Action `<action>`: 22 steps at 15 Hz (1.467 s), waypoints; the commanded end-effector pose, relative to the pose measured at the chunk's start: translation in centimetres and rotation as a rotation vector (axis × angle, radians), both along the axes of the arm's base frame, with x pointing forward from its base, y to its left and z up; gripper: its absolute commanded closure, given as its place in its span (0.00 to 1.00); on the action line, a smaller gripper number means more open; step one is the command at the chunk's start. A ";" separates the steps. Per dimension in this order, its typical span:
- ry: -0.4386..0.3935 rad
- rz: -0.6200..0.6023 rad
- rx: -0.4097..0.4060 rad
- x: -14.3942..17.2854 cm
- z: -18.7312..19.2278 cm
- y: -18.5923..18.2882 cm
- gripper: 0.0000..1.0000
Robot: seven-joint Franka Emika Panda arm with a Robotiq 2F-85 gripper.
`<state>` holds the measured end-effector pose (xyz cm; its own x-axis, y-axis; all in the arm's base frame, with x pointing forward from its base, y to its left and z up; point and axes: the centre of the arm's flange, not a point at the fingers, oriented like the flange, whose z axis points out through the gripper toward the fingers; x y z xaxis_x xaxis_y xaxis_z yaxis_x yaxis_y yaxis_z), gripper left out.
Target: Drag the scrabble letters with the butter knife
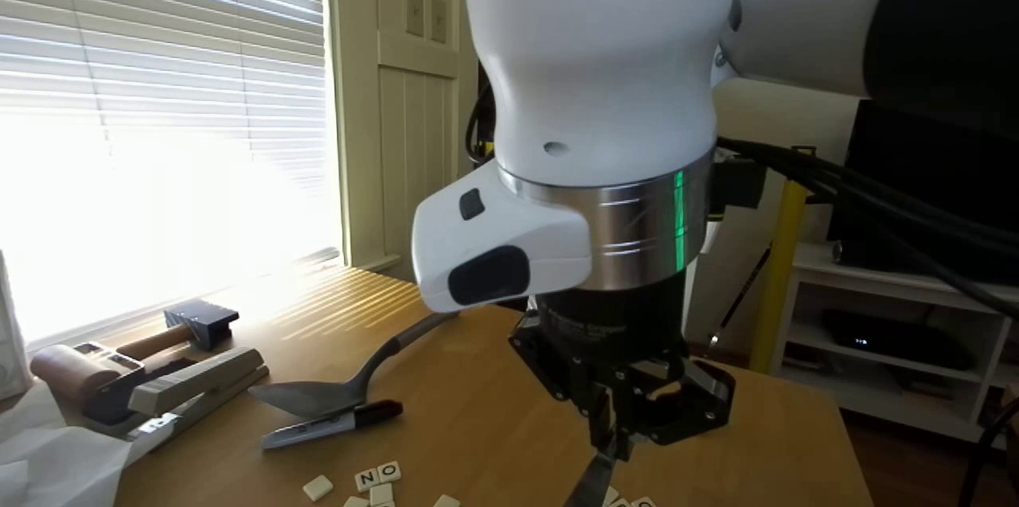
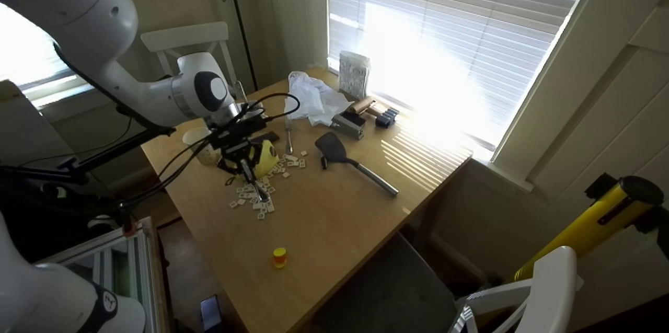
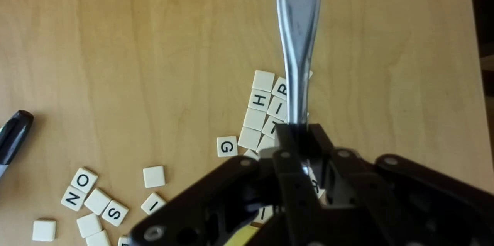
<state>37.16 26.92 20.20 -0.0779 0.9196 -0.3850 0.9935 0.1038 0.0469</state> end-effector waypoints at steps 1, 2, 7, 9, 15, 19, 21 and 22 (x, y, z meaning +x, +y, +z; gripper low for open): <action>-0.004 -0.032 -0.060 0.6 -0.5 2.2 0.96; -0.007 -0.044 -0.077 0.7 -0.5 2.5 0.96; 0.000 -0.107 -0.159 1.6 -0.7 3.6 0.96; 0.004 -0.132 -0.192 1.9 -0.6 3.6 0.96; 0.007 -0.171 -0.269 2.9 -0.4 4.2 0.96; 0.019 -0.228 -0.208 4.6 -0.4 4.5 0.96; 0.008 -0.344 -0.134 5.7 -0.5 2.3 0.96; 0.004 -0.386 -0.109 6.2 -0.4 1.2 0.96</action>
